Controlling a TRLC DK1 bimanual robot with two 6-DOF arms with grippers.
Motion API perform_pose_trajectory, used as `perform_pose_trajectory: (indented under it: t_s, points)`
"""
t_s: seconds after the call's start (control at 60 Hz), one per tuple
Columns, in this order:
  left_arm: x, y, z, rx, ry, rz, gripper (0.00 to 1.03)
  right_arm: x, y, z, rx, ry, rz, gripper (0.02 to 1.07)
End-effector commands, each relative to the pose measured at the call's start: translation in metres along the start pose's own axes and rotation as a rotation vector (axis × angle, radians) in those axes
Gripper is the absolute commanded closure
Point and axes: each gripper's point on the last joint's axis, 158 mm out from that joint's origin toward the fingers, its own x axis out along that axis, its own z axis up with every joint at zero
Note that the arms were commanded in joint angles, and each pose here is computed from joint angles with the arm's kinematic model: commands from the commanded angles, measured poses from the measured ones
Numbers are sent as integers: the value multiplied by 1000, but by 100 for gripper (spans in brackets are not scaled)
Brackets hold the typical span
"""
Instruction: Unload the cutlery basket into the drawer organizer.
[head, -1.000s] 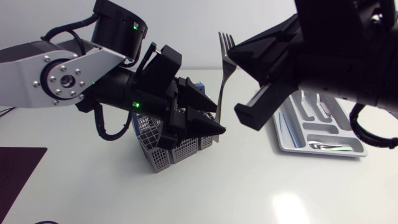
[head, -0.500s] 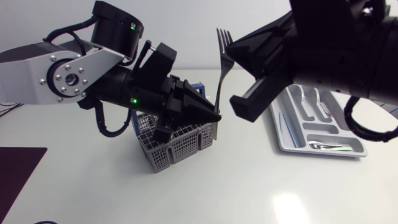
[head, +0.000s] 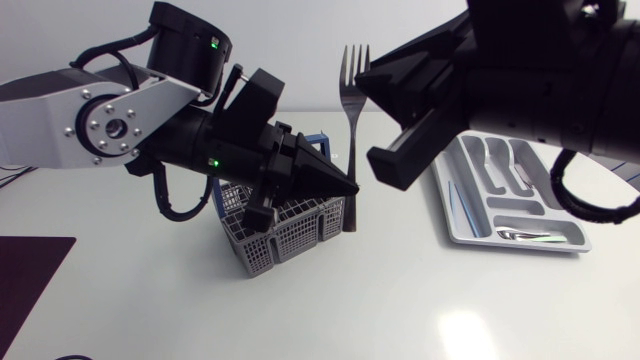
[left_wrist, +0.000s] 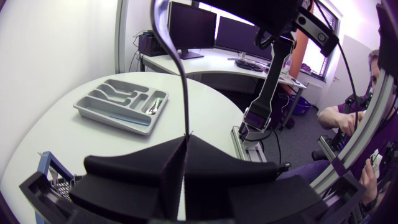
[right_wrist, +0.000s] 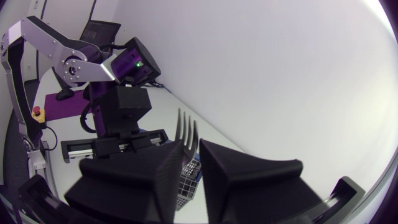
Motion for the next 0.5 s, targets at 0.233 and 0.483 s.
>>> perform_pose_trajectory:
  t_s: [0.233,0.483]
  points:
    - [-12,23,8,6,31,176,91,-7,-24,-21,67,10,-74,7]
    - [-13,53,28,-54,-23,358,91,14,-25,-44,167,89,-71,14]
